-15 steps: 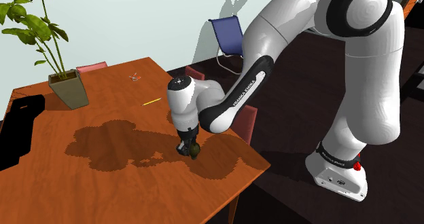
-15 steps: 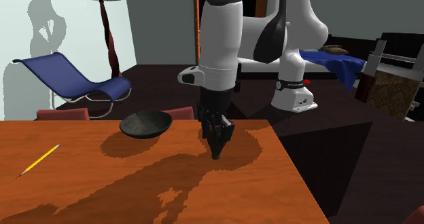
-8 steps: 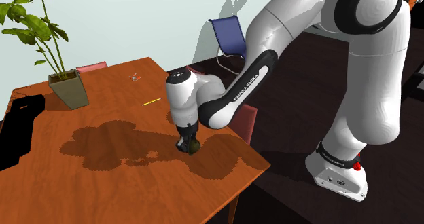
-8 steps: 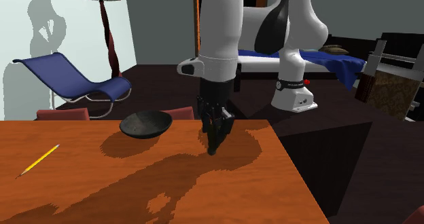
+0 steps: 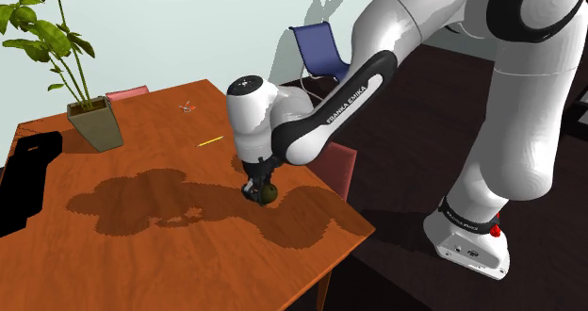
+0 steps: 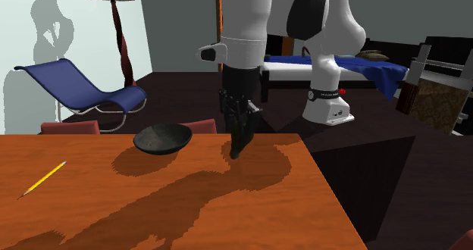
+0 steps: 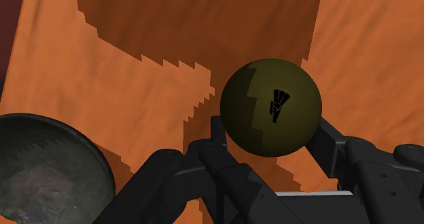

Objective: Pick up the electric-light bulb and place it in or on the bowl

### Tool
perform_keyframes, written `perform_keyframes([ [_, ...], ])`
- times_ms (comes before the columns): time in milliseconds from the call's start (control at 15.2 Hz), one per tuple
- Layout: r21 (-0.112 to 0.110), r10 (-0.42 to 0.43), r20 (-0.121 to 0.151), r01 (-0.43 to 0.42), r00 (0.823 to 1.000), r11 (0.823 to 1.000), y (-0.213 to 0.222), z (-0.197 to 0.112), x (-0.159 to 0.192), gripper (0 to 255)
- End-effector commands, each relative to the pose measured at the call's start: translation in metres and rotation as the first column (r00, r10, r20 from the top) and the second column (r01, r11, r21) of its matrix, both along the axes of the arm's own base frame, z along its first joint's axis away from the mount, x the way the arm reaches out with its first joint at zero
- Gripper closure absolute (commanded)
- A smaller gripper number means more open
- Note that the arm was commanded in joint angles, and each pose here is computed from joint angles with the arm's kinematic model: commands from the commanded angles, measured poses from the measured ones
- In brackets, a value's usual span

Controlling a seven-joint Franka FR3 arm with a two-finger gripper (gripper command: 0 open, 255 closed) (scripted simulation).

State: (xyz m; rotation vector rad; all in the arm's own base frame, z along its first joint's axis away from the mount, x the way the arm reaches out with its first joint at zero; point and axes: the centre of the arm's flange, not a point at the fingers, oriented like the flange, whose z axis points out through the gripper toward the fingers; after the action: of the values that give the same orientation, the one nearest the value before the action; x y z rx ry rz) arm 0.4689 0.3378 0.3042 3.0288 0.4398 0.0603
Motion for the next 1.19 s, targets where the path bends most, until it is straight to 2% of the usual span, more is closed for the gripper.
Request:
perform_keyframes([
  [0, 0.000, 0.000, 0.000, 0.000, 1.000, 1.000, 0.000, 0.010, 0.000, 255],
  [594, 0.000, 0.000, 0.000, 0.000, 1.000, 1.000, 0.000, 0.056, 0.000, 255],
  [1122, 0.000, 0.000, 0.000, 0.000, 1.000, 1.000, -0.076, 0.063, 0.073, 255],
])
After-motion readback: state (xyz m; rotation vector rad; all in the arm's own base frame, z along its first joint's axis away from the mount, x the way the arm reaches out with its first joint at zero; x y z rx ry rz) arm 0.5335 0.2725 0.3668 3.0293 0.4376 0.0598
